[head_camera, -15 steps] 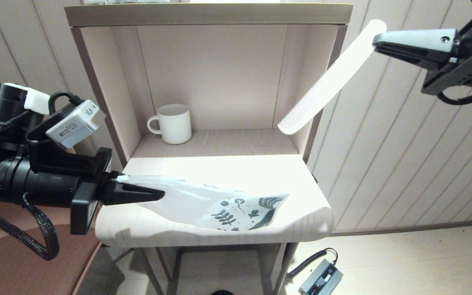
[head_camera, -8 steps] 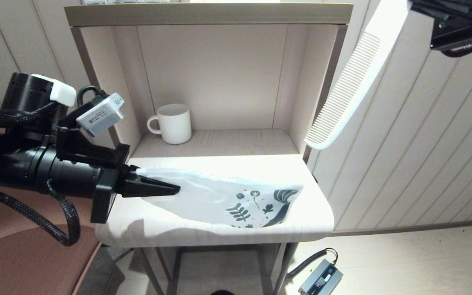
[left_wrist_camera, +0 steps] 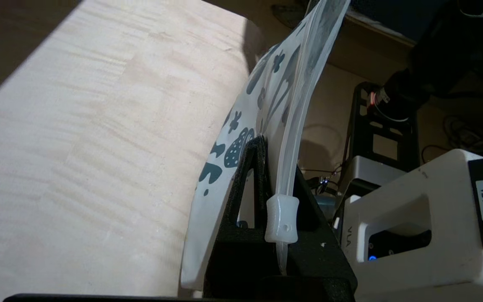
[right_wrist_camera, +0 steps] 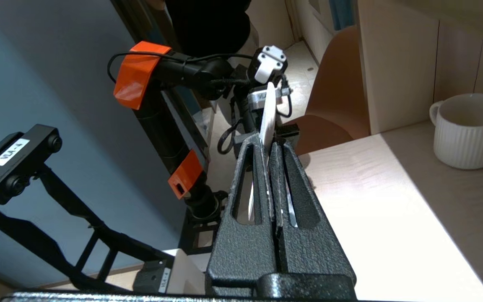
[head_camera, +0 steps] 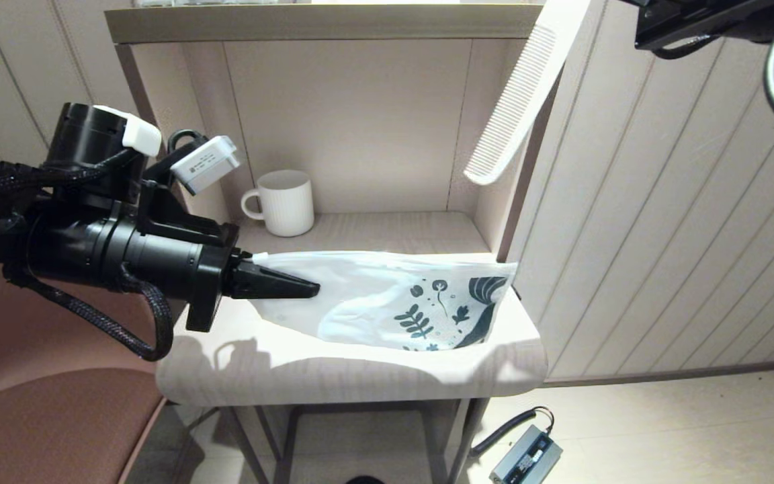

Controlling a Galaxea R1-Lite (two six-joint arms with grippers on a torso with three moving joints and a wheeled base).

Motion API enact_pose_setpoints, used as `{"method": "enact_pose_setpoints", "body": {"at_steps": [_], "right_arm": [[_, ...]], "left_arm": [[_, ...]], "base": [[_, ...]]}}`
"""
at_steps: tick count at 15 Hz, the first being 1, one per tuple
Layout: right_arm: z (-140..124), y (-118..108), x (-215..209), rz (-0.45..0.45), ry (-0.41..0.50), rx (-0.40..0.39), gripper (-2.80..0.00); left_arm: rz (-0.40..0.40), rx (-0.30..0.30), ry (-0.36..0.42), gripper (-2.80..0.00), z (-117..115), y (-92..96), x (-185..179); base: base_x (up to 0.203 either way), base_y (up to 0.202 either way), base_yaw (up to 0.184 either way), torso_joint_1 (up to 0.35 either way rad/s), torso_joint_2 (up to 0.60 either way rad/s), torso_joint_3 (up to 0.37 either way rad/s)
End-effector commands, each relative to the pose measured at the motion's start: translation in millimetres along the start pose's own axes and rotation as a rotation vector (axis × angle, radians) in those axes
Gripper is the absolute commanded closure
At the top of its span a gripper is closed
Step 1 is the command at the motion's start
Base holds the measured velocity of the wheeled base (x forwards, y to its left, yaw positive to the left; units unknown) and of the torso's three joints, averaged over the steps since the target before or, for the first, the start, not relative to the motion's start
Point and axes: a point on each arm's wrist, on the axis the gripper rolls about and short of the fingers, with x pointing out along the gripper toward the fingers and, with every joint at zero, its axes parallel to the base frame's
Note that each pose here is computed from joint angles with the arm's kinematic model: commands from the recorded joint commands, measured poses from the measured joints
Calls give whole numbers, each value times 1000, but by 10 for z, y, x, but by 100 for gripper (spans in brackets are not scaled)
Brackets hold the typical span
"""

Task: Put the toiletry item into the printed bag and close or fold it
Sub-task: Place the comb into the storage bag

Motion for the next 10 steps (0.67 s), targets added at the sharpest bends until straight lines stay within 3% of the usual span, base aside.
{"method": "enact_pose_setpoints", "body": {"at_steps": [1,5,6,10], "right_arm": [[7,-128,0,-26,-20,9,0],[67,-45,-147,-326,-218,86,0],[81,56,-146,-363,-239,105,0],[42,519,68,-356,-227,136,0]], "left_arm": [[-10,-6,7,0,-25,16,30],[-12,-13,13,0,-60,-31,12],[-11,-12,11,0,-57,-37,4],[-18,-9,12,0,-69,-108,-14]], "base": [[0,0,0,0,0,0],[0,0,0,0,0,0],[0,0,0,0,0,0],[0,0,0,0,0,0]]}}
